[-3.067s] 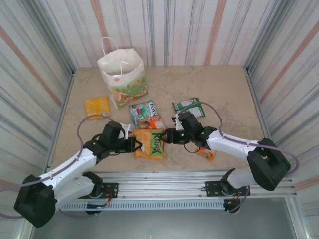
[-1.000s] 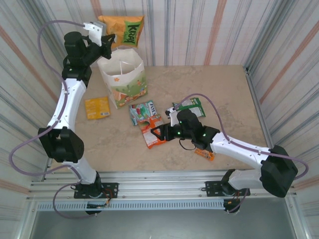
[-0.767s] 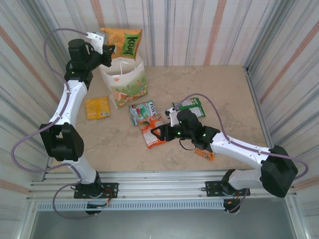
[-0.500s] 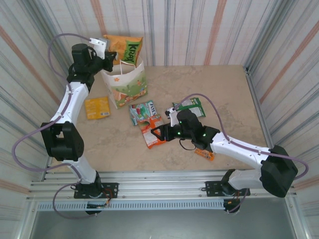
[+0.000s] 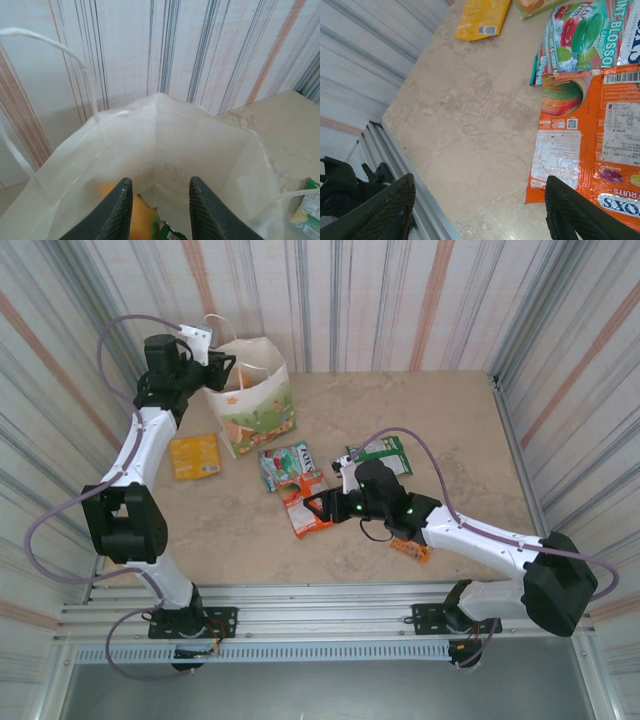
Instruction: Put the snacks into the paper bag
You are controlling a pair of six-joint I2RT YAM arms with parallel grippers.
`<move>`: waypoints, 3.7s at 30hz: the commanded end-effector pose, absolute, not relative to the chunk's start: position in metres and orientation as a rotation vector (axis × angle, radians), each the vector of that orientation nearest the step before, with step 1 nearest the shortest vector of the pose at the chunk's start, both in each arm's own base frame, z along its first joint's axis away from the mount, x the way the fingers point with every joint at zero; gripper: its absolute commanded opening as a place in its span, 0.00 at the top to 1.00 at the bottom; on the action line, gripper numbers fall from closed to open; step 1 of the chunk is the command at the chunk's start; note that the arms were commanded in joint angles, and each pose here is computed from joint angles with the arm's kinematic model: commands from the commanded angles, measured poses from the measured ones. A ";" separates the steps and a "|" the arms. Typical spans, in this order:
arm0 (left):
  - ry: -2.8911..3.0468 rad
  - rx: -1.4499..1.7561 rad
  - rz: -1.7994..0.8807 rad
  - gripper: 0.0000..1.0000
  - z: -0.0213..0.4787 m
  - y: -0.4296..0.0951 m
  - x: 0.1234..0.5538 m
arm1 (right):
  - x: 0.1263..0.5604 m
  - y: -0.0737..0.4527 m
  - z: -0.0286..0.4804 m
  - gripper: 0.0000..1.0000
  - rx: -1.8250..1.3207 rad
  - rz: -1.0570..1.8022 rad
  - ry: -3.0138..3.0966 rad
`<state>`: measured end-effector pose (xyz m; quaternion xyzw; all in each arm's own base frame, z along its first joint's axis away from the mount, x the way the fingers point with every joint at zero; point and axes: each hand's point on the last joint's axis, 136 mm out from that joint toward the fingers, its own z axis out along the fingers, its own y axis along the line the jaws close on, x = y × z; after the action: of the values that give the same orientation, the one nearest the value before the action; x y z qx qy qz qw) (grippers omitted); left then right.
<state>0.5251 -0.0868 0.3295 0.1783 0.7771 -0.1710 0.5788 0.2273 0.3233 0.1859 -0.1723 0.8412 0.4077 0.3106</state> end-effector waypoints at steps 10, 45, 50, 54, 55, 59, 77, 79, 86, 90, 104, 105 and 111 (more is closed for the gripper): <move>1.818 0.350 -0.369 0.45 0.384 -0.076 0.496 | 0.226 0.318 0.185 0.31 -0.471 1.041 2.214; 2.267 0.220 -0.796 0.49 0.220 -0.161 0.322 | 0.249 0.286 0.119 0.32 -0.309 0.967 2.549; 2.385 0.141 -0.942 0.49 0.161 -0.189 0.304 | 0.258 0.267 0.106 0.32 -0.276 0.916 2.585; 2.474 0.090 -1.010 0.49 0.124 -0.202 0.290 | 0.266 0.252 0.096 0.32 -0.244 0.874 2.620; 2.482 0.081 -1.017 0.49 0.120 -0.204 0.288 | 0.267 0.250 0.093 0.32 -0.236 0.866 2.630; 2.518 0.040 -1.073 0.49 0.101 -0.210 0.279 | 0.271 0.249 0.084 0.32 -0.220 0.869 2.652; 2.569 -0.125 -1.095 0.49 0.034 -0.204 0.268 | 0.305 0.284 0.058 0.33 -0.254 1.044 2.664; 2.555 -0.143 -1.098 0.49 0.030 -0.204 0.272 | 0.309 0.284 0.052 0.33 -0.253 1.030 2.677; 2.582 -0.178 -1.125 0.50 0.010 -0.210 0.278 | 0.312 0.291 0.038 0.35 -0.276 1.036 2.718; 2.588 -0.193 -1.158 0.51 0.000 -0.214 0.279 | 0.308 0.296 0.034 0.38 -0.279 1.061 2.728; 2.552 -0.149 -1.265 0.52 0.006 -0.234 0.286 | 0.287 0.318 0.025 0.47 -0.334 1.149 2.754; 2.547 -0.142 -1.272 0.53 0.008 -0.235 0.286 | 0.287 0.319 0.025 0.48 -0.335 1.153 2.751; 2.530 -0.112 -1.275 0.56 0.017 -0.239 0.287 | 0.287 0.323 0.028 0.52 -0.328 1.179 2.738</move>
<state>0.3033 -0.2398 0.0355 -0.0284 0.8621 -0.4667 0.1954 0.2959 0.3152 0.0333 -0.1072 0.9142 0.3807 0.0886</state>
